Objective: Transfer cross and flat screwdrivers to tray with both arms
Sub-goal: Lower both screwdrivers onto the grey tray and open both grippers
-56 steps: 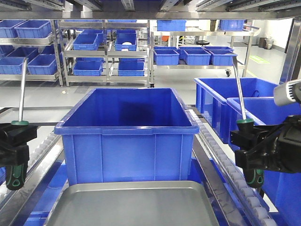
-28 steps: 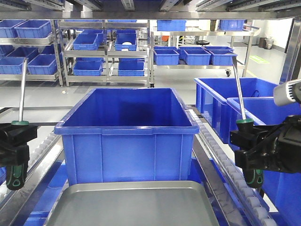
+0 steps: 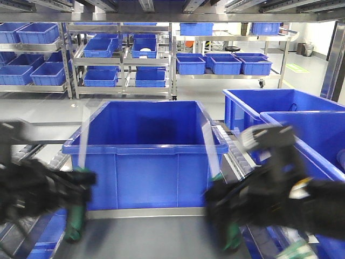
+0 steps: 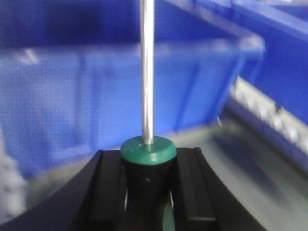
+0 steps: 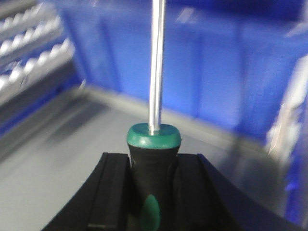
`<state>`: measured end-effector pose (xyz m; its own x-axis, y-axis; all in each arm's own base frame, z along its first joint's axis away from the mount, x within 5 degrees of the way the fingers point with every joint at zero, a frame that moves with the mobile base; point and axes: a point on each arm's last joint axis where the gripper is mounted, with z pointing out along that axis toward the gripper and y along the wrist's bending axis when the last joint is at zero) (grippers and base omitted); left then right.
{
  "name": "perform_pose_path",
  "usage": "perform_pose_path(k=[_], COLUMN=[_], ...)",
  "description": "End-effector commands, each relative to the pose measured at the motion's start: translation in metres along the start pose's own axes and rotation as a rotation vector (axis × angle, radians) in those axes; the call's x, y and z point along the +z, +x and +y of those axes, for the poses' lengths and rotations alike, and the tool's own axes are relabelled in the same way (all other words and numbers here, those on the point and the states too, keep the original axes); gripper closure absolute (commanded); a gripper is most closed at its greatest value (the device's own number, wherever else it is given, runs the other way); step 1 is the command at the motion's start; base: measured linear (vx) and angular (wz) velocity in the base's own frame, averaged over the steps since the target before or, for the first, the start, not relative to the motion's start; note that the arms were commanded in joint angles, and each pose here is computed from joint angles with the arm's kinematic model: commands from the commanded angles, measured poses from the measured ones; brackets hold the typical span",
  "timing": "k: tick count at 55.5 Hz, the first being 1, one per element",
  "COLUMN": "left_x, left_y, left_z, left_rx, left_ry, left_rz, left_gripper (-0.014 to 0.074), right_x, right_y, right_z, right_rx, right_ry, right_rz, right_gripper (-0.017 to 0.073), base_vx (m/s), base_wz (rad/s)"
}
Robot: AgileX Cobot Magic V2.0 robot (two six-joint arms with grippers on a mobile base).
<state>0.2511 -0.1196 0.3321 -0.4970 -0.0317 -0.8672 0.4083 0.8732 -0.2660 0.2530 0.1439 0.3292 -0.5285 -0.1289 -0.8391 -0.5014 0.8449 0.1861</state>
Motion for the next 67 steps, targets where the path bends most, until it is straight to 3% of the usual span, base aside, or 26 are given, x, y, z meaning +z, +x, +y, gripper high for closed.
perform_pose_path(k=[1, 11, 15, 20, 29, 39, 46, 58, 67], left_x=[0.002, 0.019, 0.026, 0.032, 0.035, 0.03, 0.012, -0.045, -0.07], left_y=[-0.011, -0.001, 0.004, 0.01, 0.017, 0.013, -0.004, -0.042, -0.052], left_z=[-0.006, -0.002, -0.001, 0.0, -0.001, -0.002, -0.004, -0.01, -0.013], left_rx=[-0.024, -0.05, -0.053, -0.057, -0.057, -0.055, -0.044, -0.026, -0.024], left_ry=[0.01, 0.008, 0.006, 0.012, 0.033, 0.032, 0.016, -0.016, -0.021], left_rz=[-0.059, 0.015, 0.043, 0.091, 0.158, 0.129, -0.006, -0.343, -0.46], left_gripper=[0.0582, 0.052, 0.0449, 0.0339, 0.0153, 0.0085, 0.0087, 0.0087, 0.0087], right_x=[0.003, 0.03, 0.039, 0.049, 0.052, 0.05, 0.032, -0.025, -0.055], right_y=[-0.014, -0.001, 0.004, 0.01, 0.012, 0.01, 0.0, -0.028, -0.037], right_z=[0.005, -0.001, -0.001, -0.002, -0.003, -0.003, 0.001, 0.009, 0.014], right_rx=[0.014, 0.032, 0.07, 0.119, 0.115, 0.112, 0.101, 0.007, -0.006], right_ry=[-0.003, 0.005, -0.003, -0.011, -0.011, -0.01, -0.018, -0.01, -0.017], right_rz=[-0.088, -0.001, 0.034, 0.063, 0.076, 0.067, 0.004, -0.213, -0.309], right_gripper=[0.0562, 0.0508, 0.0454, 0.0347, 0.0112, -0.0062, -0.0069, -0.0014, 0.0027], base_vx=[0.0, 0.0, 0.0, 0.0, 0.0, 0.0, 0.0, 0.0, 0.0], base_wz=[0.0, 0.0, 0.0, 0.0, 0.0, 0.0, 0.0, 0.0, 0.0])
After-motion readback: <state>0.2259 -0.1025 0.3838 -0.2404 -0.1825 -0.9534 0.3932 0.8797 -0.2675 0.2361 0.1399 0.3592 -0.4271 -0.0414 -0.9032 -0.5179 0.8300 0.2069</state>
